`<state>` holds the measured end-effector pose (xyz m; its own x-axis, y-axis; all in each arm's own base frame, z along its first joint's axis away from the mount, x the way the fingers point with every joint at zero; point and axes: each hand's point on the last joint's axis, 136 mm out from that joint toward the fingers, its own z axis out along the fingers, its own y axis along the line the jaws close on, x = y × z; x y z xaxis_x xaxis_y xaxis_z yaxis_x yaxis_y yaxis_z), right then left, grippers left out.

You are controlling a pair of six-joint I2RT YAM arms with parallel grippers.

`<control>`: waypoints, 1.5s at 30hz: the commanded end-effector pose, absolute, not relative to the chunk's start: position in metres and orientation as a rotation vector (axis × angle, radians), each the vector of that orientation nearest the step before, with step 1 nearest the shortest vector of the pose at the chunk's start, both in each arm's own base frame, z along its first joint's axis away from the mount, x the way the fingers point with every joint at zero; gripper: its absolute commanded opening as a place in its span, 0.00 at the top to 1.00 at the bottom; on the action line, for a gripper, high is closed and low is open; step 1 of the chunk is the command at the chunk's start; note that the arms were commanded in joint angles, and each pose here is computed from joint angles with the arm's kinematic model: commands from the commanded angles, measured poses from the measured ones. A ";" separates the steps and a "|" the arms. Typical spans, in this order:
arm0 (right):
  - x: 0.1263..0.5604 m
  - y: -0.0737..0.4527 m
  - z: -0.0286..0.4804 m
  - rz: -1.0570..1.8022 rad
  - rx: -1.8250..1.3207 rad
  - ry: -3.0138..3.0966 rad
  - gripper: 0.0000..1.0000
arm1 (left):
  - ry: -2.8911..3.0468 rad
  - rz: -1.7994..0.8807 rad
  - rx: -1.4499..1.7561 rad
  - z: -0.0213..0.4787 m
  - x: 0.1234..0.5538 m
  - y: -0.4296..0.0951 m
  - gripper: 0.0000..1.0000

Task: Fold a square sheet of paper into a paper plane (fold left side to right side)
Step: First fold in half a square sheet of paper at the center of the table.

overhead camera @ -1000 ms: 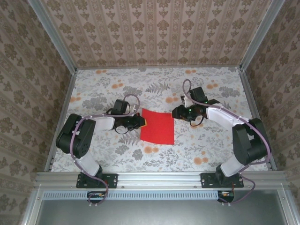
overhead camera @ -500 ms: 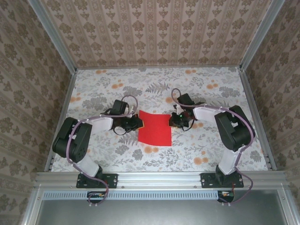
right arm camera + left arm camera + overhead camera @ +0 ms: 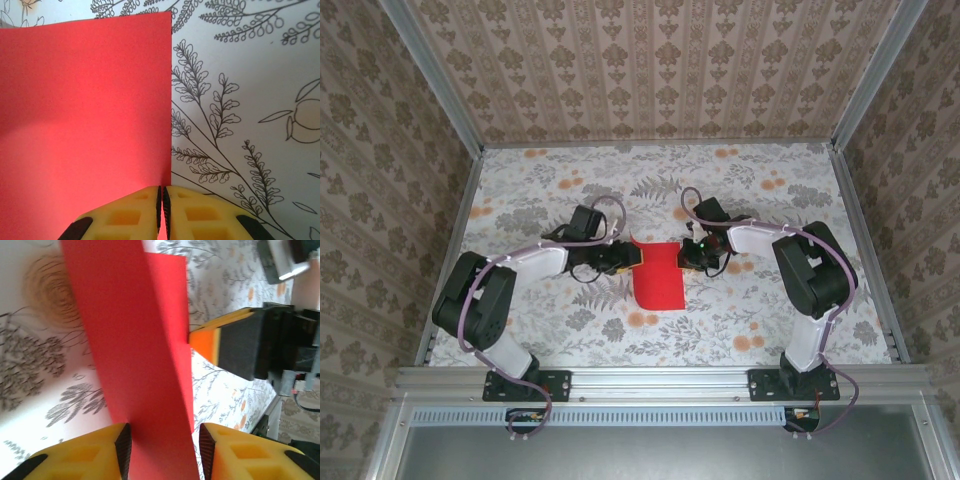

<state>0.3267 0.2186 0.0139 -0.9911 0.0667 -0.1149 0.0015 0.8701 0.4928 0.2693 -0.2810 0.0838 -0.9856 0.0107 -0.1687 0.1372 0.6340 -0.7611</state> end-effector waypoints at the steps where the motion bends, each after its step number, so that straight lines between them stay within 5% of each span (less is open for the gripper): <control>1: 0.315 0.210 -0.003 0.675 0.057 2.991 0.86 | 2.658 -1.328 0.197 0.103 0.270 -0.296 0.49; 9: 0.317 0.214 0.006 0.732 0.048 2.950 0.84 | 2.646 -1.388 0.244 0.100 0.269 -0.318 0.33; 17: 0.331 0.213 0.036 0.859 0.095 2.817 0.82 | 2.654 -1.416 0.252 0.094 0.269 -0.328 0.31; 33: 0.337 0.247 0.089 1.308 0.109 2.557 0.55 | 2.684 -1.366 0.238 0.085 0.269 -0.325 0.64; 41: 0.332 0.264 0.080 1.359 0.083 2.596 0.60 | 2.689 -1.357 0.235 0.084 0.269 -0.325 0.72; 45: 0.331 0.265 0.077 1.343 0.082 2.614 0.79 | 2.692 -1.349 0.235 0.084 0.269 -0.324 0.73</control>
<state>0.3283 0.2585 0.0704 -0.9764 0.1552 -0.1500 -0.0265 0.6034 0.7970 0.2652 -0.3192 0.0798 -0.9845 0.0732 -0.1593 0.1714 0.5908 -0.7884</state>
